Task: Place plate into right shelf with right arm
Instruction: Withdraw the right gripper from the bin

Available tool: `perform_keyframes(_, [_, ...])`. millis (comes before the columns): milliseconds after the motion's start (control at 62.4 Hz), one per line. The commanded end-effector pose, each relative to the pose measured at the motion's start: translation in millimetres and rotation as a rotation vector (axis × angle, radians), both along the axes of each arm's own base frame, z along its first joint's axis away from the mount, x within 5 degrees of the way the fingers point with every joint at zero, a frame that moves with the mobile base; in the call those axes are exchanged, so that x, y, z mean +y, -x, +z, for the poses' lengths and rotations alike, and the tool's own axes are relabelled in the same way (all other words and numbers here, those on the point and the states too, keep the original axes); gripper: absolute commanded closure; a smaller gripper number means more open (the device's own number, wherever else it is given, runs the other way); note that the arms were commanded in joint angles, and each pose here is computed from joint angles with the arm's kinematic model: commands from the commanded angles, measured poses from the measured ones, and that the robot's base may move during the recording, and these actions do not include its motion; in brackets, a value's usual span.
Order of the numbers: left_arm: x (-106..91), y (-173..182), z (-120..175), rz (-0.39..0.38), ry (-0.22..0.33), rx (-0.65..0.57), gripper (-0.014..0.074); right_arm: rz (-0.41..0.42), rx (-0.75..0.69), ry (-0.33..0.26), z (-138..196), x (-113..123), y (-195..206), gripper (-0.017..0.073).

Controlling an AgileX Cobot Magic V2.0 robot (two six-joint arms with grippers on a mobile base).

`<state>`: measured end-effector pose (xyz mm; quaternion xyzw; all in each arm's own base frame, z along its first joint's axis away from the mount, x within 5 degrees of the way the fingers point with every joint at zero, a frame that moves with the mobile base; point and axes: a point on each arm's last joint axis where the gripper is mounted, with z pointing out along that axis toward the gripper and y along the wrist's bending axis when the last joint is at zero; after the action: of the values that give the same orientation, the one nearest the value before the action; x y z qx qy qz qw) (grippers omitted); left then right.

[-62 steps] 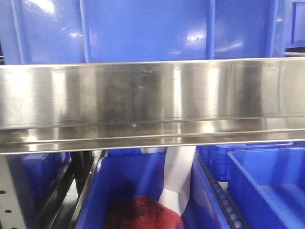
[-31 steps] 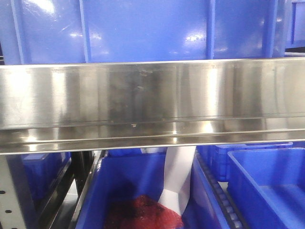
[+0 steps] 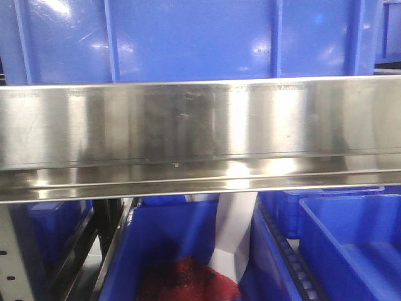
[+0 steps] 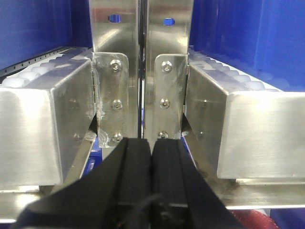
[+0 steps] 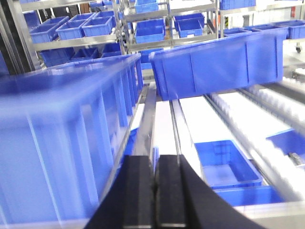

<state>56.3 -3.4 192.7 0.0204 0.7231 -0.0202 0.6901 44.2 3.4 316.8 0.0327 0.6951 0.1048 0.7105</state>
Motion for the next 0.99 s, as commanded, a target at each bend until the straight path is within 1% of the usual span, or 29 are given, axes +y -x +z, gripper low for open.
perform_keyframes(0, [0.3,0.0,5.0,0.004,0.014,-0.083,0.064,0.001,-0.161,0.0,-4.9,0.5,0.8,0.0501])
perform_keyframes(80, [0.3,0.0,5.0,0.004,0.014,-0.083,0.064,0.007,-0.193,-0.003,-22.6,1.2,-0.7,0.0501])
perform_keyframes(176, [0.3,0.0,5.0,0.004,0.014,-0.083,0.064,0.012,-0.195,-0.002,-45.4,2.2,-4.9,0.0501])
perform_keyframes(304, [0.3,0.0,5.0,0.004,0.014,-0.083,0.064,0.02,-0.235,-0.003,-64.9,3.3,-7.1,0.0501])
perform_keyframes(432, [0.3,0.0,5.0,0.004,0.014,-0.083,0.064,0.02,-0.261,0.021,-78.2,3.8,-8.3,0.0501])
perform_keyframes(497, [0.3,0.0,5.0,0.004,0.014,-0.083,0.064,0.014,-0.249,0.032,-81.2,3.5,-9.0,0.0501])
perform_keyframes(545, [0.3,0.0,5.0,0.004,0.014,-0.083,0.064,0.005,-0.238,0.058,-82.4,3.0,-9.4,0.0501])
perform_keyframes(577, [0.3,0.0,5.0,0.004,0.014,-0.083,0.064,-0.004,-0.236,0.055,-82.5,2.3,-9.5,0.0501])
perform_keyframes(593, [0.3,0.0,5.0,0.004,0.014,-0.083,0.064,-0.012,-0.236,0.066,-82.6,2.0,-9.5,0.0501])
perform_keyframes(657, [0.3,0.0,5.0,0.004,0.014,-0.083,0.064,-0.028,-0.237,0.08,-82.5,1.1,-9.6,0.0501])
perform_keyframes(865, [0.3,0.0,5.0,0.004,0.014,-0.083,0.064,-0.055,-0.228,0.084,-84.2,-0.3,-10.1,0.0501])
perform_keyframes(977, [0.3,0.0,5.0,0.004,0.014,-0.083,0.064,-0.059,-0.224,0.067,-88.6,-0.7,-10.5,0.0501])
